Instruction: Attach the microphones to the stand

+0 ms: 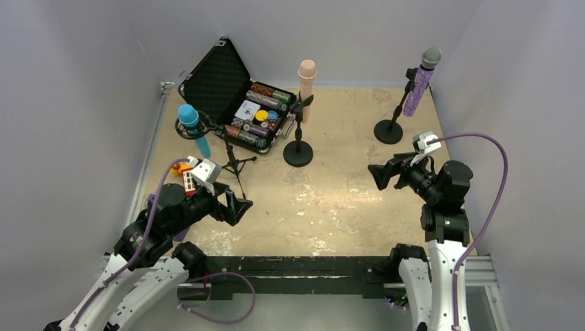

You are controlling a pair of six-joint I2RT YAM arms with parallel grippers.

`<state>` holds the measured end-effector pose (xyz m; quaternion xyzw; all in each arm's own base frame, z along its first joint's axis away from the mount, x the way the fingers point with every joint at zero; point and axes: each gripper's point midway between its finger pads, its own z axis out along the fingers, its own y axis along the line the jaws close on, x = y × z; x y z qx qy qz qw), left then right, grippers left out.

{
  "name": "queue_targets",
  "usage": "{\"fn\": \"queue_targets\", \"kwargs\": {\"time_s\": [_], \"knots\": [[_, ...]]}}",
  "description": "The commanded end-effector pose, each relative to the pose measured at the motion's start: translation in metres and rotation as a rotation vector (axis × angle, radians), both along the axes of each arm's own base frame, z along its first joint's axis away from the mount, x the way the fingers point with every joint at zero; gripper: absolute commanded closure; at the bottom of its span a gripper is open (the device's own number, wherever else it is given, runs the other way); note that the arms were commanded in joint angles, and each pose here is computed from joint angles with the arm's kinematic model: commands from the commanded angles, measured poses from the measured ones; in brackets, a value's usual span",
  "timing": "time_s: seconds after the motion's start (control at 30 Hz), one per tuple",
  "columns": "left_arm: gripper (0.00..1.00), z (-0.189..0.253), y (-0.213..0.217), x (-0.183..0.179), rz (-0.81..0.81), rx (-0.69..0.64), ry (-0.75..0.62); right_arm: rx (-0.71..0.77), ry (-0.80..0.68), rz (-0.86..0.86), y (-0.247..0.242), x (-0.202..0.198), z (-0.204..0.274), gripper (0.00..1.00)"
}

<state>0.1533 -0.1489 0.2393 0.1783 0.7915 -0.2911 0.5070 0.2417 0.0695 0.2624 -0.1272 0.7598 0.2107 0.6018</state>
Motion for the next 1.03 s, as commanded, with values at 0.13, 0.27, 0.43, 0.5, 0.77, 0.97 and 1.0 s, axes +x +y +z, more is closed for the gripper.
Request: {"fn": "queue_targets", "kwargs": {"time_s": [0.13,0.27,0.43,0.5,0.77,0.97,1.0], "knots": [[0.01,-0.0015,0.0008,0.0023,0.003,0.012,-0.018,-0.013,-0.049,0.022,0.0021,0.0006,0.0059,0.01],[0.01,-0.0031,0.0005,0.0030,0.004,0.013,-0.014,-0.012,-0.047,0.021,0.0019,0.0009,0.0054,0.01],[0.01,-0.0045,0.0001,0.0035,0.004,0.014,-0.013,-0.012,-0.048,0.022,0.0019,0.0011,0.0050,0.01],[0.01,-0.0045,-0.0003,0.0035,0.002,0.014,-0.012,-0.011,-0.046,0.023,0.0021,0.0010,0.0046,0.01],[0.01,-0.0062,-0.0006,0.0041,0.002,0.016,-0.012,-0.012,-0.045,0.021,0.0018,0.0020,0.0040,0.01],[0.01,-0.0073,-0.0007,0.0045,0.002,0.018,-0.011,-0.013,-0.045,0.018,0.0012,0.0024,0.0035,0.01],[0.01,-0.0071,-0.0005,0.0046,0.004,0.019,-0.011,-0.013,-0.046,0.020,0.0015,0.0022,0.0045,0.01]]}}
